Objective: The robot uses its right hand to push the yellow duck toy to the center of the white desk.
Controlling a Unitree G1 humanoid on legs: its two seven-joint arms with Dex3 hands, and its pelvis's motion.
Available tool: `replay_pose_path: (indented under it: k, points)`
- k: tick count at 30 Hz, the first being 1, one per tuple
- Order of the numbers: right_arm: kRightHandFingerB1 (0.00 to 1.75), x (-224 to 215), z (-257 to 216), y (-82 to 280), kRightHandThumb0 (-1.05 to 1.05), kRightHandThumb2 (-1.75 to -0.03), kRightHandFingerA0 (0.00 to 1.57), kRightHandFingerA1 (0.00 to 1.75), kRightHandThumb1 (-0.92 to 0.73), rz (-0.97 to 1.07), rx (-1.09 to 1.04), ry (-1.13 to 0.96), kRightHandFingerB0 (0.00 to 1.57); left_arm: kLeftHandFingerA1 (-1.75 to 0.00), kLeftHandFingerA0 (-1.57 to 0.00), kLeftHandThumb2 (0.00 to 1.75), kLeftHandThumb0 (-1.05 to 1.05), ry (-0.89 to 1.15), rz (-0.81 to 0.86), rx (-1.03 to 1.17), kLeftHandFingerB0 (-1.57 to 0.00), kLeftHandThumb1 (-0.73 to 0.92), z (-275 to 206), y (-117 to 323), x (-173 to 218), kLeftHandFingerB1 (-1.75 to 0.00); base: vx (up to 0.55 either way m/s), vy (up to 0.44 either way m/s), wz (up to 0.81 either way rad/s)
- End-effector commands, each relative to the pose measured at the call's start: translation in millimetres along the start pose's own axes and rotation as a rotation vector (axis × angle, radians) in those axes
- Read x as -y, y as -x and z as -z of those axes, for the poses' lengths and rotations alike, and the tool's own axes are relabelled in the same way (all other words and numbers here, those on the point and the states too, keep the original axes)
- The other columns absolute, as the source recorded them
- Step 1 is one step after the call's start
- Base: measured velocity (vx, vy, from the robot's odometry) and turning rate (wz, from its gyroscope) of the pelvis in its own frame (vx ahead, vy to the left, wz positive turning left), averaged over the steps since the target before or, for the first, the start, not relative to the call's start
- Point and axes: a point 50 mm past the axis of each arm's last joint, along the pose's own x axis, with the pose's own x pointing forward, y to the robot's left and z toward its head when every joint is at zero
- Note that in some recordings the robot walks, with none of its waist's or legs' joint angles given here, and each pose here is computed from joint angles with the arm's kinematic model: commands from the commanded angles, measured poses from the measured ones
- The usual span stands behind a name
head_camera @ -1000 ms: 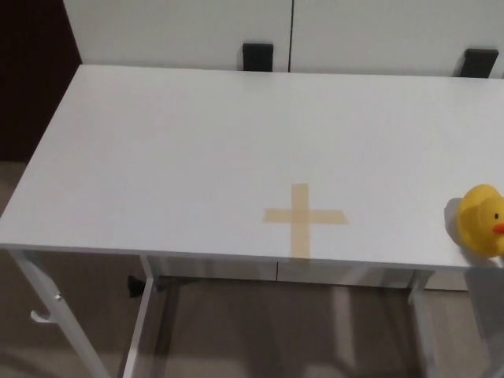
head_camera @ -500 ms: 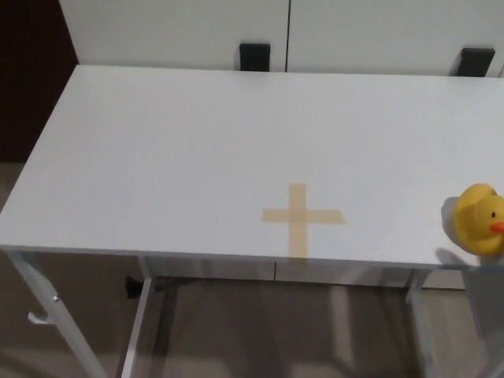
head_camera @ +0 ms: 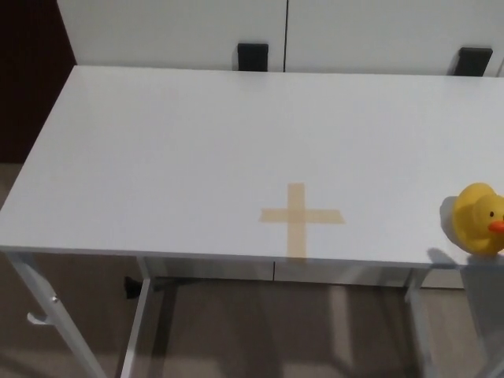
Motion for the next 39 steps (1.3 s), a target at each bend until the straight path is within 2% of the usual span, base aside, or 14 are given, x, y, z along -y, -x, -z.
replay_pose_path:
  k: [1,5,6,7,8,18,19,24,25,27,33,36,38,39]
  points:
    - [0.35,-6.0,-8.9,-6.5,-0.81,-0.76,0.24,0.45,-0.91,0.018,-0.017,-0.005,0.15,-0.87,-1.43,1.44,0.53,-0.004,0.015,0.002,-1.33,-0.26,0.0,0.1,5.6,-0.85,0.0,0.0,0.0]
    - [0.35,-9.8,-14.6,-10.3,-0.79,-0.76,0.23,0.46,-0.92,0.01,-0.017,0.0,0.16,-0.85,-1.47,1.49,0.57,-0.008,0.02,0.003,-1.32,-0.28,0.0,0.2,8.0,-0.81,0.0,0.0,0.0]
    - [0.34,-11.3,-15.7,-11.3,-0.79,-0.75,0.24,0.44,-0.92,0.007,-0.017,0.0,0.16,-0.84,-1.43,1.55,0.68,-0.008,0.021,0.004,-1.39,-0.32,0.1,0.3,8.2,-0.82,0.0,0.0,0.0]
    - [0.34,-12.4,-16.5,-11.9,-0.79,-0.75,0.24,0.44,-0.92,0.005,-0.017,0.001,0.16,-0.84,-1.43,1.55,0.68,-0.009,0.021,0.005,-1.39,-0.32,0.1,0.4,8.3,-0.82,0.0,0.0,0.0]
    - [0.35,-16.4,-20.3,-13.5,-0.8,-0.75,0.24,0.46,-0.91,-0.003,-0.009,0.002,0.18,-0.7,-0.86,0.67,-0.15,-0.008,0.024,0.003,-0.83,0.66,0.0,0.3,8.8,-0.6,0.0,0.0,0.0]
    - [0.35,-42.3,-31.0,-14.4,-0.79,-0.74,0.28,0.46,-0.92,-0.052,0.018,-0.007,0.23,-0.7,-0.87,0.75,-0.11,-0.009,0.026,0.004,-0.85,0.64,-1.4,0.0,8.8,-0.6,0.0,0.0,0.0]
    - [0.39,-48.9,-30.4,-13.2,-0.84,-0.79,0.26,0.5,-0.85,-0.059,0.017,-0.013,0.2,-0.7,-0.85,0.74,-0.13,-0.001,0.025,0.006,-0.82,0.63,-2.1,-0.1,8.6,-0.61,0.0,0.0,0.0]
    - [0.37,-60.2,-28.6,-10.3,-0.79,-0.74,0.25,0.48,-0.91,-0.066,0.011,-0.025,0.21,-0.7,-0.85,0.73,-0.14,0.006,0.025,0.012,-0.82,0.64,-4.3,-0.4,8.7,-0.61,0.0,0.0,0.0]
    - [0.36,-67.3,-26.3,-8.3,-0.8,-0.74,0.21,0.48,-0.92,-0.075,0.003,-0.043,0.18,-0.69,-0.85,0.65,-0.16,0.003,0.026,0.009,-0.81,0.66,-4.9,-0.6,8.8,-0.58,0.0,0.0,0.0]
    - [0.34,-78.0,-23.0,-5.0,-0.8,-0.74,0.18,0.46,-0.92,-0.092,-0.01,-0.071,0.16,-0.71,-0.86,0.71,-0.12,0.003,0.026,0.006,-0.84,0.63,-5.3,-0.7,8.9,-0.6,0.0,0.0,0.0]
    - [0.34,-96.6,-21.8,0.4,-0.83,-0.74,0.14,0.48,-0.91,-0.117,-0.025,-0.094,0.11,-0.7,-0.86,0.65,-0.16,-0.024,0.03,0.008,-0.81,0.67,-6.0,-0.8,9.7,-0.59,0.0,0.0,0.0]
    - [0.34,-100.0,-23.8,0.6,-0.82,-0.75,0.14,0.48,-0.92,-0.119,-0.019,-0.1,0.12,-0.69,-0.85,0.67,-0.16,-0.028,0.031,0.008,-0.81,0.68,-4.9,-0.6,10.7,-0.58,0.0,0.0,0.0]
    - [0.32,-104.8,-28.3,0.0,-0.84,-0.76,0.1,0.46,-0.91,-0.12,-0.01,-0.109,0.07,-0.74,-0.87,0.72,-0.15,-0.012,0.03,0.008,-0.83,0.64,-5.5,-0.7,10.9,-0.59,0.0,0.0,0.0]
    - [0.29,-108.2,-32.5,-0.8,-0.88,-1.18,0.0,0.43,-0.81,-0.121,-0.005,-0.118,0.12,-0.73,-0.86,0.74,-0.14,-0.012,0.031,0.011,-0.85,0.64,-6.2,-0.7,11.0,-0.59,0.0,0.0,0.0]
